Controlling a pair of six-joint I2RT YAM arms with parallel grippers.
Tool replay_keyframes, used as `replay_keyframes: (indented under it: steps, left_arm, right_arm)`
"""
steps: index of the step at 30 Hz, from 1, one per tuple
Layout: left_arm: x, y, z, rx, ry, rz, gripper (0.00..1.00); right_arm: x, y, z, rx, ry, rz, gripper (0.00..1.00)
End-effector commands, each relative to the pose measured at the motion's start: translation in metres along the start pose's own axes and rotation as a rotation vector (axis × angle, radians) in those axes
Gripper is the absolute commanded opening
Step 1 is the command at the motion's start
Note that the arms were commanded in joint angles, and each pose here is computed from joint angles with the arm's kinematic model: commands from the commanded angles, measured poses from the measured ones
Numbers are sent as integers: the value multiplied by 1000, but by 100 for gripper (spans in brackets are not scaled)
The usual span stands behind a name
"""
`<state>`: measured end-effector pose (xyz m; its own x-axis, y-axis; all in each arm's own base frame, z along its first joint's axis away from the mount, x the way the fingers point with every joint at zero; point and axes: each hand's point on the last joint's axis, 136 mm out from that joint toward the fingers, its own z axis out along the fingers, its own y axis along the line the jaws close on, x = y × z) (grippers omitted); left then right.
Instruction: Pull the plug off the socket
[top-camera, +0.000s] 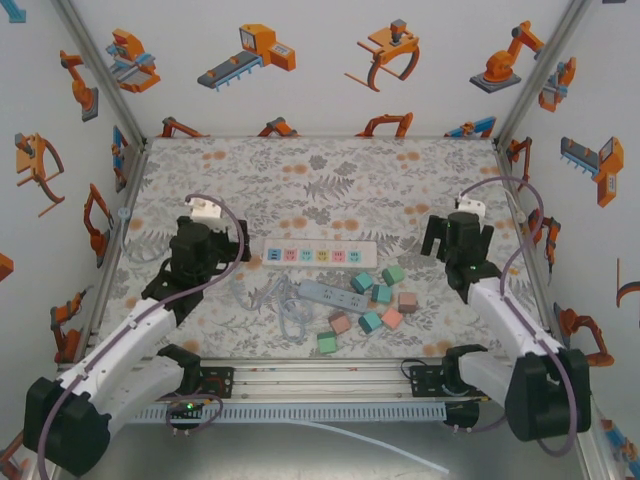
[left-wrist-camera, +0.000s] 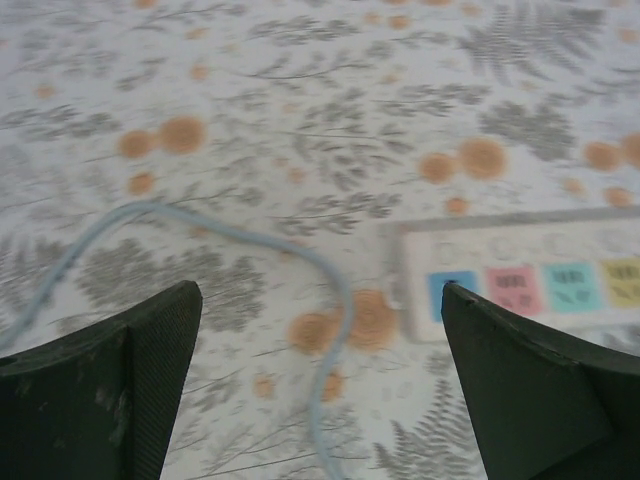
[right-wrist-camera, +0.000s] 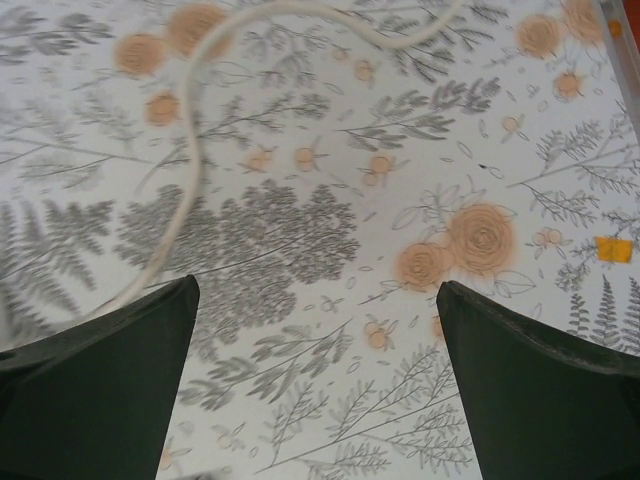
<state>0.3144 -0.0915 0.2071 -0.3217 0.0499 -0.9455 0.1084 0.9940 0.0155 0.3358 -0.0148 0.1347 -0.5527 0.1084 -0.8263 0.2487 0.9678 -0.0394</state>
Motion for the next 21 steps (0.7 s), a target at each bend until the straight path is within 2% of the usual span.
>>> replay_keyframes:
  steps: [1,7,10,13,16,18,21]
  left_arm:
    - [-6,58,-8,-268,-63,53,97]
    - [20,98,-10,-387,-98,20,97]
    - [28,105,-4,-394,-94,-6,97]
    - [38,108,6,-393,-69,-13,97]
    - [46,111,16,-388,-56,-25,97]
    - [50,111,23,-381,-46,-31,97]
    - [54,112,30,-372,-33,-32,97]
  right_arm:
    - [-10,-12,21,42,-61,33,93]
    - [-3,-10,59,55,-77,19,93]
    - [-6,10,70,-40,-86,-50,92]
    - [-5,12,74,-44,-66,-65,92]
    - [-11,11,70,-46,-132,-101,93]
    - [-8,14,69,-69,-221,-113,95]
    - [-5,7,69,-66,-231,-75,96]
